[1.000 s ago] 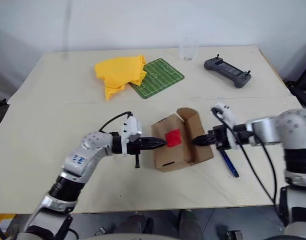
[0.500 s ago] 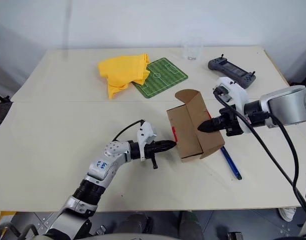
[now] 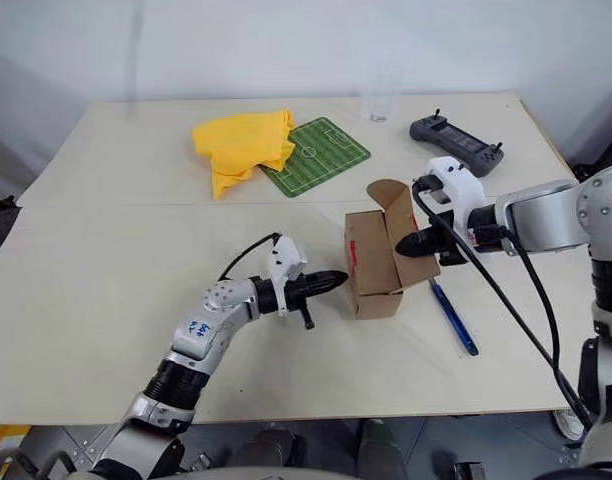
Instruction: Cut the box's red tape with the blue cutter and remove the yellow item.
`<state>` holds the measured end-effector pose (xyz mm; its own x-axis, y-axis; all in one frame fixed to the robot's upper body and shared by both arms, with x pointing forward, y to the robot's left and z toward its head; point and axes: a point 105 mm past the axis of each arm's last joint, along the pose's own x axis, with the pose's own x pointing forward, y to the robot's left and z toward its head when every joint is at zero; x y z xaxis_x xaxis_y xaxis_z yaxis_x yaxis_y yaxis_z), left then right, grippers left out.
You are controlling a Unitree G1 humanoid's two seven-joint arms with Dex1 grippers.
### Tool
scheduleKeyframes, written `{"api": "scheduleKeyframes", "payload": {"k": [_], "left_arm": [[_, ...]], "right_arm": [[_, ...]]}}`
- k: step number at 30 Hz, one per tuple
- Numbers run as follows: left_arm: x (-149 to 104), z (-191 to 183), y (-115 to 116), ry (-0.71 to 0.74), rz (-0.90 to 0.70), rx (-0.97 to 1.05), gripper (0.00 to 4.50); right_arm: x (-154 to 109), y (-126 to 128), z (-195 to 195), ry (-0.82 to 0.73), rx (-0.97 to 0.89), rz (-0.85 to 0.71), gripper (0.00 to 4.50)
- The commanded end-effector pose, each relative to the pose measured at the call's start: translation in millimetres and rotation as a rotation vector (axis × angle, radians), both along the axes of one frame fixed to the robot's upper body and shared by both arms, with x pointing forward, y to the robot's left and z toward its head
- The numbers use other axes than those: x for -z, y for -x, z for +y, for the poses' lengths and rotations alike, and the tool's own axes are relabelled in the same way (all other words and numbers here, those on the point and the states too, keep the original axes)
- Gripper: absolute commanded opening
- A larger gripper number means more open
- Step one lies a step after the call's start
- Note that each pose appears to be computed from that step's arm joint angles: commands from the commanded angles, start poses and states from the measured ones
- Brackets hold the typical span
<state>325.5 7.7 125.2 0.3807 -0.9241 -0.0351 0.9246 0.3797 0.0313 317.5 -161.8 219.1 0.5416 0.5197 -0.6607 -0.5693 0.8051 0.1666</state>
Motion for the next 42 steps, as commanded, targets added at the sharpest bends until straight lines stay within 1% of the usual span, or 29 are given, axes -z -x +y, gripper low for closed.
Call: {"api": "scheduleKeyframes", "payload": {"k": [1,4,7,10,11,13,15,17,19,22,27,33,38,42], "left_arm": [[-9.6,-2.2,-2.6,0.012,-0.034,-0.006,0.00],[-11.2,3.9,-1.6,0.009,-0.031,-0.006,0.00],[-17.7,13.8,6.9,0.028,-0.013,0.060,0.00],[-47.1,27.7,29.0,0.073,-0.018,0.246,0.00],[-53.5,29.6,34.2,0.079,-0.020,0.286,0.00],[-67.1,26.9,33.5,0.092,-0.050,0.306,0.00],[-80.1,17.9,25.4,0.111,-0.091,0.290,0.00],[-84.8,12.0,19.2,0.122,-0.106,0.271,0.00],[-84.1,8.2,12.3,0.113,-0.127,0.246,0.00],[-69.9,-6.8,-9.4,0.036,-0.177,0.165,0.00],[-57.5,-10.3,-20.9,-0.033,-0.209,0.123,0.00],[-43.5,-10.7,-16.2,-0.080,-0.198,0.161,0.00],[-31.7,1.4,-14.3,-0.136,-0.156,0.165,0.00],[-12.9,24.2,-18.1,-0.223,-0.079,0.106,0.00]], "right_arm": [[21.7,-11.9,-8.3,0.105,0.084,0.045,0.03],[22.0,-17.1,-6.5,0.094,0.100,0.042,0.03],[20.7,-18.9,-3.8,0.087,0.097,0.035,0.03],[18.0,-19.7,-2.5,0.080,0.096,0.023,0.03],[17.5,-19.7,-2.4,0.078,0.095,0.020,0.03],[16.5,-20.3,-1.9,0.074,0.097,0.014,0.03],[15.7,-20.9,-0.5,0.067,0.097,0.007,0.03],[15.5,-21.0,0.4,0.064,0.095,0.004,0.03],[15.6,-20.9,1.8,0.062,0.090,0.002,0.03],[16.9,-17.2,5.1,0.059,0.064,0.002,0.03],[17.7,-14.2,7.5,0.058,0.045,-0.004,0.03],[15.0,-5.9,11.0,0.055,-0.009,-0.017,0.03],[6.6,6.9,14.2,0.041,-0.090,-0.023,0.03],[1.7,16.4,6.6,0.070,-0.123,-0.018,0.03]]}}
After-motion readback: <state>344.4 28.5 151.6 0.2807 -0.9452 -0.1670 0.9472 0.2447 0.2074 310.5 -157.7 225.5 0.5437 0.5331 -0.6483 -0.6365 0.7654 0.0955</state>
